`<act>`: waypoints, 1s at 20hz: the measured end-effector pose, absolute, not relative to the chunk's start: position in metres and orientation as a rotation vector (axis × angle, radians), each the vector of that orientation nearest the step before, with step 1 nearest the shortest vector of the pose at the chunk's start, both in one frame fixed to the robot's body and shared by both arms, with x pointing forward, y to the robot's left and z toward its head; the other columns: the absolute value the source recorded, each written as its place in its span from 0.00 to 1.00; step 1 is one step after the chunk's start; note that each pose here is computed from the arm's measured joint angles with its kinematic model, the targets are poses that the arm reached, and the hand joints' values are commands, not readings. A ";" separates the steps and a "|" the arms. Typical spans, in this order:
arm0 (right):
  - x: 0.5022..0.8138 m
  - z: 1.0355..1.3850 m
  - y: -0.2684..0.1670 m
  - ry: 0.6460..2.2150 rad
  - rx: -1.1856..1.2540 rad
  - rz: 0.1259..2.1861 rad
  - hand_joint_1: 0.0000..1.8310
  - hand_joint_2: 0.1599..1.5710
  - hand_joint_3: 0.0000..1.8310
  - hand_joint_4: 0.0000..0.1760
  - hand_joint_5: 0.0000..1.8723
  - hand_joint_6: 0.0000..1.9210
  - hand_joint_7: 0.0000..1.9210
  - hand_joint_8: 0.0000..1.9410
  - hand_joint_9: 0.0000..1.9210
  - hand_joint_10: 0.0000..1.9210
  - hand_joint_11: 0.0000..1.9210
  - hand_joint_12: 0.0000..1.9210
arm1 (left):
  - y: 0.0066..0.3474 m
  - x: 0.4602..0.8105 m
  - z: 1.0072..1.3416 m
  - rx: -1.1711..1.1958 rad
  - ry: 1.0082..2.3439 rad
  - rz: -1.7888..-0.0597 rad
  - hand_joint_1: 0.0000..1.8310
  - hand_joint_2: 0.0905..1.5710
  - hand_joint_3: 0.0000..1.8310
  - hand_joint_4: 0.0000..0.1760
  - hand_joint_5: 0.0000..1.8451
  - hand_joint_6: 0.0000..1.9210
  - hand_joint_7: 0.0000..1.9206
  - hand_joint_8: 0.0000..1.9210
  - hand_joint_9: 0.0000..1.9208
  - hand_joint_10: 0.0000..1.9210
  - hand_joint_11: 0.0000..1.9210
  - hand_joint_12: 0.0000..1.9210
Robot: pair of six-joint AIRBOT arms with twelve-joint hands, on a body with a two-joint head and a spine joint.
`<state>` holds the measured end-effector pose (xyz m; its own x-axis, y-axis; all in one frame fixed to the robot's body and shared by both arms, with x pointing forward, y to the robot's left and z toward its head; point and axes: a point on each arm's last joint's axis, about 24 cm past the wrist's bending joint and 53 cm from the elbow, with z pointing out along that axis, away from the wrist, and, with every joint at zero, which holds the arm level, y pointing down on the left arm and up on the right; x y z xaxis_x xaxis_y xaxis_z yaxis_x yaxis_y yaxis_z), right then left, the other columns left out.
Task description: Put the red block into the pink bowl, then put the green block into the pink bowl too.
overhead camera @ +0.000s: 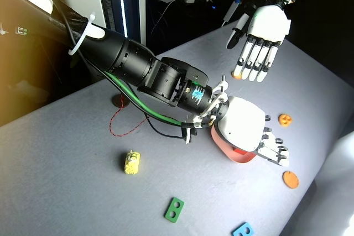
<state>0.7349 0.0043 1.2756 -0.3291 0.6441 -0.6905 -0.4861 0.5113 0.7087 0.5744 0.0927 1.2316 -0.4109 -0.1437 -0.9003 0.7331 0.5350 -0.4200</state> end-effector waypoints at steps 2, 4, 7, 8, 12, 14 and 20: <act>0.735 1.276 0.004 1.524 0.142 1.148 0.61 0.59 0.00 0.76 0.68 0.26 0.16 0.00 0.01 0.00 0.00 0.00 | 0.093 0.574 1.231 0.497 1.734 -1.053 0.23 0.77 0.00 0.00 0.21 0.00 0.21 0.00 0.18 0.00 0.00 0.28; 0.735 1.276 0.004 1.525 0.143 1.148 0.62 0.59 0.00 0.51 0.68 0.26 0.15 0.00 0.01 0.00 0.00 0.00 | 0.093 0.574 1.231 0.497 1.734 -1.053 0.23 0.77 0.00 0.00 0.19 0.00 0.19 0.00 0.16 0.00 0.00 0.25; 0.735 1.277 0.004 1.524 0.142 1.149 0.61 0.59 0.00 0.90 0.68 0.25 0.17 0.00 0.02 0.00 0.00 0.00 | 0.093 0.574 1.231 0.498 1.734 -1.053 0.25 0.76 0.00 0.00 0.22 0.01 0.20 0.00 0.17 0.00 0.00 0.26; 0.735 1.278 0.004 1.521 0.142 1.150 0.60 0.59 0.00 0.97 0.68 0.25 0.17 0.00 0.01 0.00 0.00 0.00 | 0.093 0.574 1.231 0.498 1.734 -1.053 0.20 0.79 0.00 0.00 0.19 0.00 0.18 0.00 0.14 0.00 0.00 0.21; 0.735 1.278 0.004 1.521 0.142 1.150 0.61 0.59 0.00 0.73 0.70 0.23 0.19 0.00 0.03 0.00 0.00 0.00 | 0.092 0.573 1.231 0.499 1.734 -1.055 0.22 0.78 0.00 0.00 0.22 0.00 0.20 0.00 0.17 0.00 0.00 0.23; 0.736 1.278 0.004 1.521 0.143 1.150 0.61 0.59 0.00 0.88 0.69 0.23 0.18 0.00 0.02 0.00 0.00 0.00 | 0.092 0.573 1.231 0.499 1.734 -1.055 0.24 0.77 0.00 0.00 0.22 0.00 0.20 0.00 0.17 0.00 0.00 0.28; 0.735 1.278 0.004 1.521 0.142 1.150 0.61 0.57 0.00 0.83 0.73 0.17 0.18 0.00 0.03 0.00 0.00 0.00 | 0.092 0.573 1.231 0.500 1.734 -1.055 0.22 0.77 0.00 0.00 0.23 0.00 0.21 0.00 0.18 0.00 0.00 0.25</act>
<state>0.7355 0.0041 1.2781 -0.3277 0.6456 -0.6897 -0.4875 0.5098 0.7088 0.5732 0.0916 1.2314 -0.4112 -0.1416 -0.9005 0.7348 0.5331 -0.4193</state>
